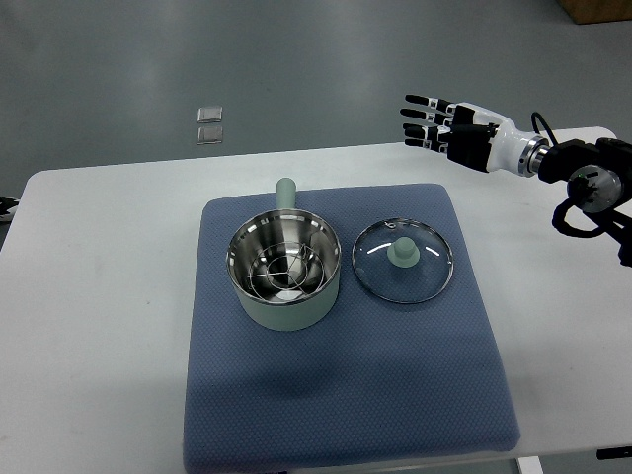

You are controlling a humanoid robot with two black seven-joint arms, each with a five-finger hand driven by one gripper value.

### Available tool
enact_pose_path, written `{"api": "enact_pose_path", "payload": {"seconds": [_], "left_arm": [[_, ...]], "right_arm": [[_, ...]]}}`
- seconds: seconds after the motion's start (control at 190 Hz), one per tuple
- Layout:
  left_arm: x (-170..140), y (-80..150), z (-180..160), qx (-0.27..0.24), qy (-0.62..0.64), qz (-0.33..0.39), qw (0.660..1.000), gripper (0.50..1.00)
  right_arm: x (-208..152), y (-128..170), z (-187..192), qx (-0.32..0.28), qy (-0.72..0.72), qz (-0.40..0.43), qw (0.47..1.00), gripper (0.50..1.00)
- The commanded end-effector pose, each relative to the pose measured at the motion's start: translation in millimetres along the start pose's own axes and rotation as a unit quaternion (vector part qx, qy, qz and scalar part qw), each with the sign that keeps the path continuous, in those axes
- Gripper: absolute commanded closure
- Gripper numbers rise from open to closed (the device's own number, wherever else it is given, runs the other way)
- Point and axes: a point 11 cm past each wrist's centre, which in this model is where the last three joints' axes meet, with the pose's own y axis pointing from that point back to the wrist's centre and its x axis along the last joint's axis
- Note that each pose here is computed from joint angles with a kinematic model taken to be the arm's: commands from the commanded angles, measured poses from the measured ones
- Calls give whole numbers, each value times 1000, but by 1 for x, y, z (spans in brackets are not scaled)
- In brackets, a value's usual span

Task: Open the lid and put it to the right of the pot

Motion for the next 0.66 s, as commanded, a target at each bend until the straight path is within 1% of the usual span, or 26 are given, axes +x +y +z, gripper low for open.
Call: {"api": "enact_pose_path", "payload": {"seconds": [0.0,0.142,0.343,0.475,0.654], "left_arm": [[0,0,0,-1,0,0,1000,500],[0,0,0,0,0,0,1000,500],[0,0,0,-1,0,0,1000,500],[0,0,0,0,0,0,1000,500],[0,0,0,-1,0,0,1000,500]], "right_arm": [[0,-3,8,-15,-61,4,998,574],[-3,-10,16,-22,-85,6,996,574],[0,-9,27,-25,-91,14,995,572],[-4,-13,36,-28,-94,11,995,570],[-8,-15,36,-24,-94,3,995,570]]}}
